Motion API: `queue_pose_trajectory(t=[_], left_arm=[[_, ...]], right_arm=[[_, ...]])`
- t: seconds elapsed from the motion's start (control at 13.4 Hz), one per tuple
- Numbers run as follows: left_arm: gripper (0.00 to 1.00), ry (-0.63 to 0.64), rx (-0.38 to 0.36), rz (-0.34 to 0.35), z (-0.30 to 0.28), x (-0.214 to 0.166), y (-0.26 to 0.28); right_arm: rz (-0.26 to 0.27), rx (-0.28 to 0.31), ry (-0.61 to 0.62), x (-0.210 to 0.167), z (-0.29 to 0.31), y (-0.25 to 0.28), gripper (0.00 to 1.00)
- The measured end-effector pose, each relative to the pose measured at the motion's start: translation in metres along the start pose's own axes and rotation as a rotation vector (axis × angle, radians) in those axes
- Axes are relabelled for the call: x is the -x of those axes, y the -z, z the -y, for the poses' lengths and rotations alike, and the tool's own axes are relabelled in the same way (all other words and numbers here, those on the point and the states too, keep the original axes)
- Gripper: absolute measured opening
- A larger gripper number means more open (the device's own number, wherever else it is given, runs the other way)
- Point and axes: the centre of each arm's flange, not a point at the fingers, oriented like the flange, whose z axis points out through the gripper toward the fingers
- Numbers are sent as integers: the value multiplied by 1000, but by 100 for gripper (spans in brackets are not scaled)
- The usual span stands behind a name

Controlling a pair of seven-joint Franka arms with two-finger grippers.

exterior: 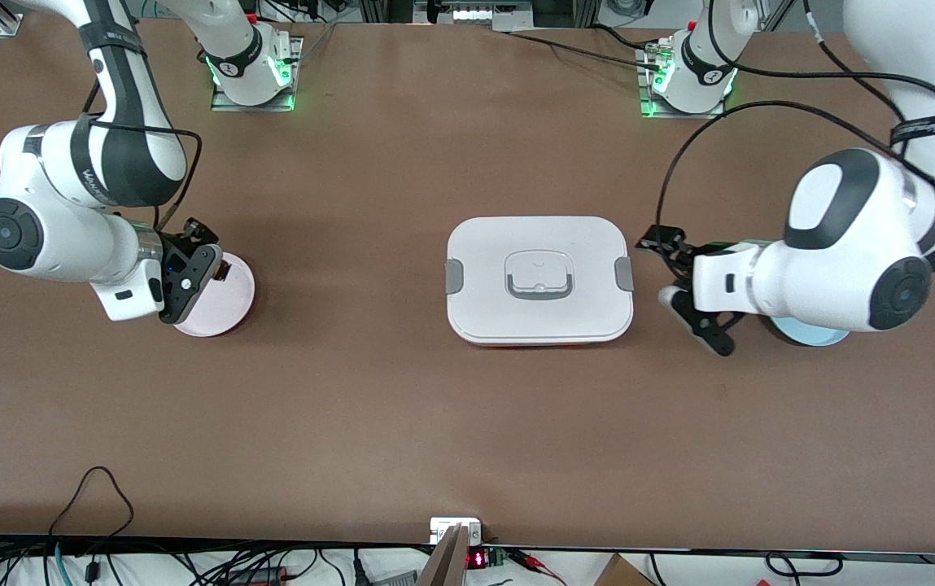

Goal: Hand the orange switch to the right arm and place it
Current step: 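Lower the switch onto the white plate with the right gripper, then open the right gripper to release the switch on the plate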

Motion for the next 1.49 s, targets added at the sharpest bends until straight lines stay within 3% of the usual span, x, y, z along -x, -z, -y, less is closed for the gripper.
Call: queue_pose_trajectory(t=[0.3, 0.52, 0.74, 0.89, 1.12, 1.34, 1.49], left_arm=[[100, 180, -201, 34, 5, 14, 31], [100, 205, -358, 37, -5, 22, 50], [100, 227, -447, 24, -33, 39, 74], [100, 314, -466, -28, -26, 57, 97], [100, 468, -425, -142, -5, 96, 125], [100, 544, -414, -232, 4, 138, 147], [100, 574, -350, -291, 8, 160, 155]], right_arm=[[-11, 85, 171, 20, -16, -62, 44], [-27, 122, 247, 51, -27, -115, 44], [-29, 128, 276, 68, -35, -146, 44], [-29, 134, 285, 70, -37, -162, 44], [-30, 137, 285, 78, -35, -187, 44], [-33, 142, 290, 81, -24, -207, 44], [-33, 138, 290, 81, -20, -212, 44]])
